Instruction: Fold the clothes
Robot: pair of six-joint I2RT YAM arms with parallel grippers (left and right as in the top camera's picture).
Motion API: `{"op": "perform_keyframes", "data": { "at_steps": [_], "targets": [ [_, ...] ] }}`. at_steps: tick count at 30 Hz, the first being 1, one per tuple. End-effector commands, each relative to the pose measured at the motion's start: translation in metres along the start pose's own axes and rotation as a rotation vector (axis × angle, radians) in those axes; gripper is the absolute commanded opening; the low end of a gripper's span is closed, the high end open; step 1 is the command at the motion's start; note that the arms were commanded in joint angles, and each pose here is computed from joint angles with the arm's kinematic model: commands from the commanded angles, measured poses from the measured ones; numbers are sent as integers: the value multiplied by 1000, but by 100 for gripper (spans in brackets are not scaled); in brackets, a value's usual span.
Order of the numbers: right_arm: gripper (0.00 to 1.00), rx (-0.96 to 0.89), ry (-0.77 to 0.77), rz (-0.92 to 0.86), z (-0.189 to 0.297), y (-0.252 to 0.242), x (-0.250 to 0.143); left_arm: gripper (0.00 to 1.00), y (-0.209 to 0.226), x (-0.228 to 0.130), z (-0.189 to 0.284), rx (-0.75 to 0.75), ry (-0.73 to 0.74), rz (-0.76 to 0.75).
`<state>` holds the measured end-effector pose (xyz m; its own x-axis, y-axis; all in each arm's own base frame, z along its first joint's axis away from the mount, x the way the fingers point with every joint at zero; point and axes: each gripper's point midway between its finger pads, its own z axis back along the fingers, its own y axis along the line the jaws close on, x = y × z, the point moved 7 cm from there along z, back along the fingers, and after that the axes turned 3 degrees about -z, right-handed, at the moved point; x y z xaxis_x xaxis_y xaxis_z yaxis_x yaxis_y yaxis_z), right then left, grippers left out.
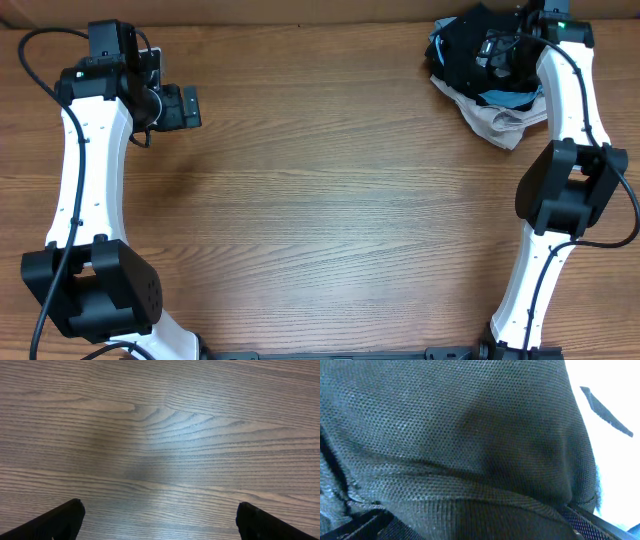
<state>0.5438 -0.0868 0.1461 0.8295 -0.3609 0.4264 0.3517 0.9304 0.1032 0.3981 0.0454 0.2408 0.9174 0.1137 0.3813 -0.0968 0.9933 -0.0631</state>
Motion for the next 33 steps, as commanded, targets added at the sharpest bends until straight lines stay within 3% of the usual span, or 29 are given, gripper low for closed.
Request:
{"op": "perform_keyframes", "data": {
  "at_steps": [1, 9, 15, 19, 23, 28, 33],
  "targets": [
    [100, -82, 368, -35, -92, -21, -90, 100, 1, 0, -4, -6, 7, -19],
    [100, -19, 72, -96, 65, -11, -5, 100, 1, 0, -4, -5, 7, -19],
    [100, 24, -182, -100, 221, -8, 18, 100, 1, 1, -4, -6, 7, -19],
    [100, 91, -357, -95, 328, -7, 1, 100, 1, 0, -4, -6, 7, -19],
    [100, 300, -475, -37, 414, 8, -35, 100, 1, 0, -4, -6, 7, -19],
    [100, 601, -542, 85, 491, 28, -86, 100, 1, 1, -4, -5, 7, -19],
    [100, 634, -644, 117, 535, 22, -120, 100, 1, 1, -4, -5, 7, -19]
  ]
}}
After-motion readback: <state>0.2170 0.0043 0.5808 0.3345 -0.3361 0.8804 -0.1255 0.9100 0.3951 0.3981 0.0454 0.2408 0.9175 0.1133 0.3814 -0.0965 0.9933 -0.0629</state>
